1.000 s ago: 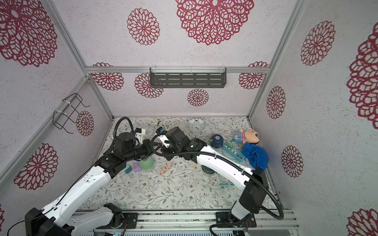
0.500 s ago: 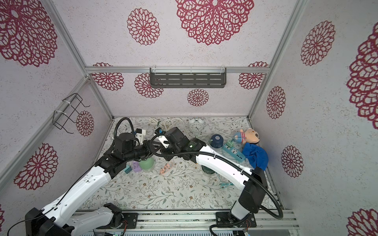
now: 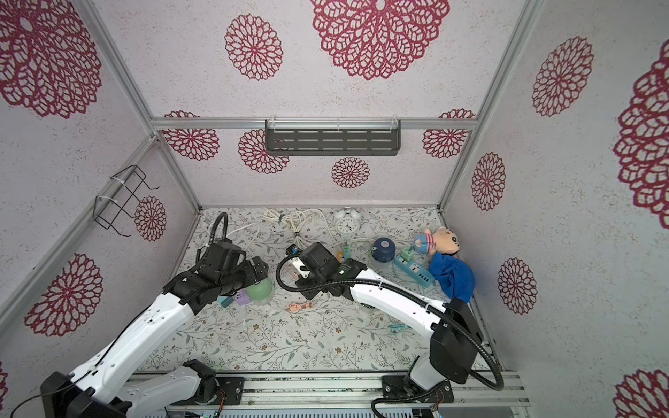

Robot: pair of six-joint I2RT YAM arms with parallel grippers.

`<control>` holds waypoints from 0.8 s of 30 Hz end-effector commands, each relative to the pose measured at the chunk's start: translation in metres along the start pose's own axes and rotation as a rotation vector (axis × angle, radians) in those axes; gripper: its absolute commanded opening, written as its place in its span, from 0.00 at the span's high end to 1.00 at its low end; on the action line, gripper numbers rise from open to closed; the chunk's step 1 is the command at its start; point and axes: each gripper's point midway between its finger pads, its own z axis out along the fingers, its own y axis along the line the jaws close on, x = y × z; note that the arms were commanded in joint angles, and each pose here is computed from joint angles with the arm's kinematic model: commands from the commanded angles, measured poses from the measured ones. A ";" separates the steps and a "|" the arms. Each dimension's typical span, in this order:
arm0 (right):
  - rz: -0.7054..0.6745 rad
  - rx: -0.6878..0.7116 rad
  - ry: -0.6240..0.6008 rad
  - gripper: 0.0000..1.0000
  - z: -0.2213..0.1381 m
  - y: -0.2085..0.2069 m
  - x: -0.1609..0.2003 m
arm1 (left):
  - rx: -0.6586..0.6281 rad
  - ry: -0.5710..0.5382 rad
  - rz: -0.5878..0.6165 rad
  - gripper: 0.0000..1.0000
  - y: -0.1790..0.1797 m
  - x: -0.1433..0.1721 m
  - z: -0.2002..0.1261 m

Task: Charge the cordless meat grinders
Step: Move the cordless meat grinder to the center of the board.

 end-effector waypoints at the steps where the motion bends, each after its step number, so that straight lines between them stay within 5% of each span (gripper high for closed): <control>1: 0.037 0.009 -0.104 1.00 -0.022 -0.003 -0.019 | -0.166 0.002 0.087 0.03 0.026 -0.001 0.018; 12: 0.067 0.025 -0.132 1.00 -0.034 -0.009 0.001 | -0.322 0.121 0.225 0.03 0.033 0.007 0.067; 24: 0.065 0.007 -0.147 1.00 -0.028 -0.010 -0.004 | -0.308 0.164 0.200 0.03 0.052 0.052 0.039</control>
